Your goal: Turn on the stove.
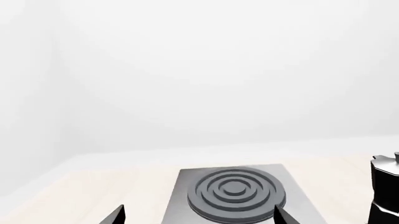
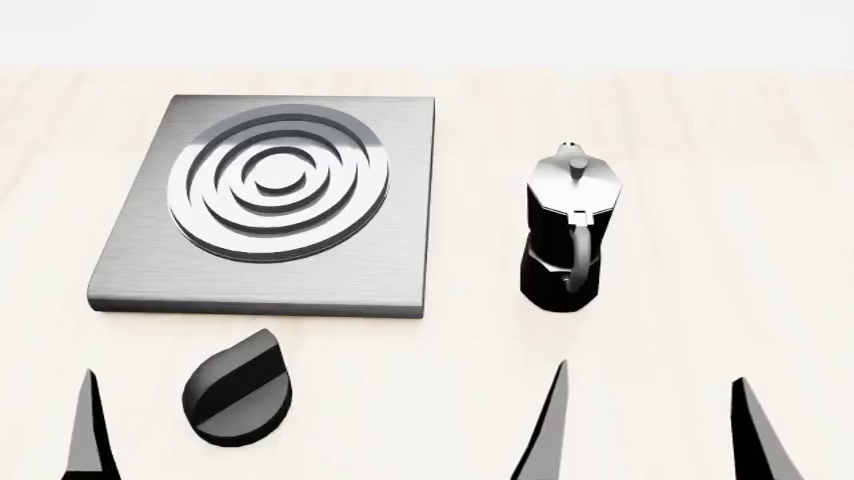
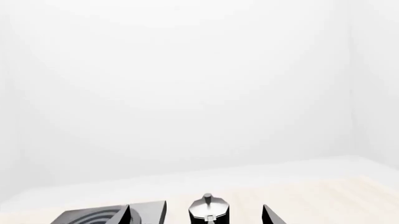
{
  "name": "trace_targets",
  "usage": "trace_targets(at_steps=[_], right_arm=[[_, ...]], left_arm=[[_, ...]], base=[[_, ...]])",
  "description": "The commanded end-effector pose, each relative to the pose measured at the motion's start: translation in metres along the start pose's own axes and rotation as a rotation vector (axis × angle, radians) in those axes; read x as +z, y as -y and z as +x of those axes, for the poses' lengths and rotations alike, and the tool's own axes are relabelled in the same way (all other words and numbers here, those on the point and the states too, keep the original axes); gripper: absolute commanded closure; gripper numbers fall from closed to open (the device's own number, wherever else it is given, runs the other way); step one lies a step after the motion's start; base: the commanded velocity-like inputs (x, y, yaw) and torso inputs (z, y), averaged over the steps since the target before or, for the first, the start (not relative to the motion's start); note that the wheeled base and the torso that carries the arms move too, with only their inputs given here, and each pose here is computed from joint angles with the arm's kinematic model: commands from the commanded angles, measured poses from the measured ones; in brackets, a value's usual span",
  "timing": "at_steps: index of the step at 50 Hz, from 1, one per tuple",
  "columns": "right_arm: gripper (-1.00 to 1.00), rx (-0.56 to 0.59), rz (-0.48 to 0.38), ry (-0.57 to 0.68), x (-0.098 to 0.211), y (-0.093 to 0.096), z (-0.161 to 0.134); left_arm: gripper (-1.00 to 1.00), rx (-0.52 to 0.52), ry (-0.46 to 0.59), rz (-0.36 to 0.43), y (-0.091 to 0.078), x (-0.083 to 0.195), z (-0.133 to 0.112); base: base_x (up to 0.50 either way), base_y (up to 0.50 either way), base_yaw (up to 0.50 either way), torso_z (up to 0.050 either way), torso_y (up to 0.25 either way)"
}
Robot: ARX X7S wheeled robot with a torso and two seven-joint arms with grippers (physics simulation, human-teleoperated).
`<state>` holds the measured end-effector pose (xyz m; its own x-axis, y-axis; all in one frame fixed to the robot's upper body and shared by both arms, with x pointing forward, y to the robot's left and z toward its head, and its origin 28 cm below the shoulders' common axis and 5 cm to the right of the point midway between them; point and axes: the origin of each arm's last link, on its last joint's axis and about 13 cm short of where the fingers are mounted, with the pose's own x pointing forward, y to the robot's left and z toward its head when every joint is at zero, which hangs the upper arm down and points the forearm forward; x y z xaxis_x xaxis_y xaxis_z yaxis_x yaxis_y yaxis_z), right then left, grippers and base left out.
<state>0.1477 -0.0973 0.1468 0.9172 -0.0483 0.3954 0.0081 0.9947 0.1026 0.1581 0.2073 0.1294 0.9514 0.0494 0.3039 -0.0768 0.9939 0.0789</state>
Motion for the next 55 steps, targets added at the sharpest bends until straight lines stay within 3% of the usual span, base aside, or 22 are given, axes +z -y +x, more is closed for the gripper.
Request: trace_targets(at_steps=[1, 55], right_arm=[[-1.00, 0.001, -0.018, 0.015, -0.002, 0.001, 0.002], [-1.00, 0.004, -0.019, 0.016, 0.000, 0.000, 0.002]], left_arm=[[-1.00, -0.004, 0.028, -0.033, -0.005, 0.009, 0.000], [-1.00, -0.032, -0.020, -0.008, 0.000, -0.004, 0.002]], base=[[0.00, 0.00, 0.00, 0.000, 0.000], [0.00, 0.00, 0.00, 0.000, 0.000]])
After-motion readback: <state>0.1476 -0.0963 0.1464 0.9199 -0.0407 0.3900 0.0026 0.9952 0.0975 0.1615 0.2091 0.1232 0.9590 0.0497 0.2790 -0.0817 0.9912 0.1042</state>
